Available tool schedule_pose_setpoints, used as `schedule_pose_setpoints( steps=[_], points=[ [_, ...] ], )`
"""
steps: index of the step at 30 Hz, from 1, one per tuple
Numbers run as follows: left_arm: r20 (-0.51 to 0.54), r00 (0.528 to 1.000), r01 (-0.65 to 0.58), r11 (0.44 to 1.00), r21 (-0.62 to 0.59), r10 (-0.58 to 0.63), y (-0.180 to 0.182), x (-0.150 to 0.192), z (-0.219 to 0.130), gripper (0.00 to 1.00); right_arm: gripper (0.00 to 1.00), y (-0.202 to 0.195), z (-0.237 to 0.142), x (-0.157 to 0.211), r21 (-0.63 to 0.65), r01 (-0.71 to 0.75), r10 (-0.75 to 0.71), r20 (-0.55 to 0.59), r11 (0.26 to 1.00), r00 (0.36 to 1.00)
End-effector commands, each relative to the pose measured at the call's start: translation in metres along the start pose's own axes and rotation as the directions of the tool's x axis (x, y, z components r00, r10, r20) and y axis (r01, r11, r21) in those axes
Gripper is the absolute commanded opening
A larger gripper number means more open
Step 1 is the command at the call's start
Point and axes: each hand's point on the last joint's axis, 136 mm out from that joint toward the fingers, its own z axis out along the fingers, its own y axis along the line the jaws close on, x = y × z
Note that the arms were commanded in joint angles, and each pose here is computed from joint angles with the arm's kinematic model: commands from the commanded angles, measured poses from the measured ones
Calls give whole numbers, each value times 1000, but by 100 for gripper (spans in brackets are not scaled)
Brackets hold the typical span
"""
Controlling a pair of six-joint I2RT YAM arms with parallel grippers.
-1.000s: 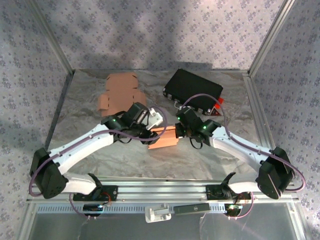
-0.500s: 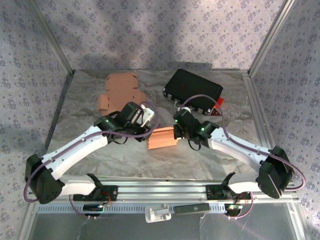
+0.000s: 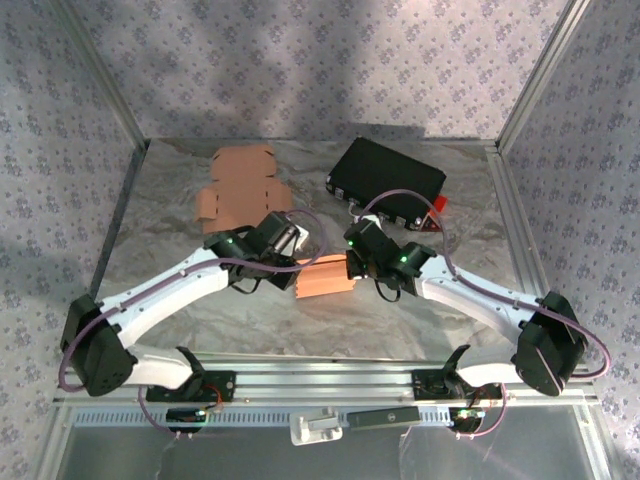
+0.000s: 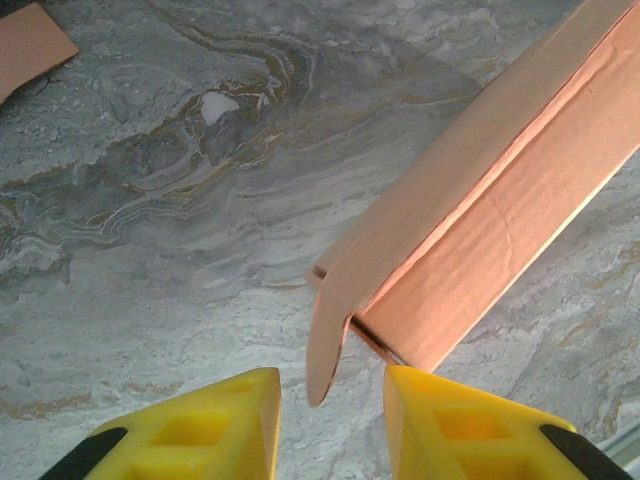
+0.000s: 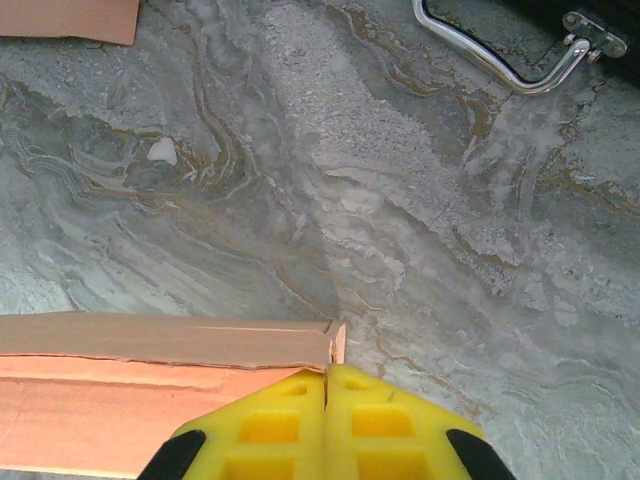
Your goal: Fold the paper box
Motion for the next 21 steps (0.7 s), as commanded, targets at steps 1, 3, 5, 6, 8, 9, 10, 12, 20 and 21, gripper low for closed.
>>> schedule_pose_setpoints(
  steps=[1, 3, 5, 6, 8, 9, 10, 12, 20, 21],
  points=[
    [-4, 1000, -4, 1000, -19, 4, -3, -9, -1, 28, 1, -5, -1, 5, 43, -1, 2, -30, 999, 1000],
    [-22, 1000, -7, 1000, -23, 6, -5, -7, 4, 23, 1, -6, -1, 5, 44, 0, 2, -33, 999, 999],
    [-24, 1000, 0, 1000, -31, -1, -4, -7, 7, 19, 1, -5, -1, 5, 41, 0, 2, -32, 999, 999],
    [-21, 1000, 1, 1000, -26, -1, -6, -8, 7, 17, 1, -5, 0, 5, 43, 0, 2, -32, 999, 1000],
    [-16, 1000, 15, 1000, -23, -15, -7, -9, 7, 11, 1, -5, -1, 4, 41, -4, 5, -29, 999, 1000],
    [-14, 1000, 23, 1000, -20, -23, -8, -9, 5, 10, 1, -4, -1, 4, 41, -4, 5, -27, 999, 1000],
    [-12, 999, 36, 999, -18, -36, -9, -10, 4, 9, 1, -5, -1, 3, 43, -7, 9, -26, 999, 1000],
    [-12, 998, 68, 998, -2, -68, -12, -10, 3, 8, 1, -5, -1, 4, 48, -8, 9, -28, 999, 1000],
    [-40, 968, 249, 968, 37, -247, -20, -5, 8, 6, 0, -4, -4, 3, 87, -11, 12, -15, 996, 1000],
    [-42, 962, 270, 962, 37, -268, -21, -5, 9, 6, 0, -4, -4, 3, 89, -9, 11, -12, 996, 1000]
  ],
)
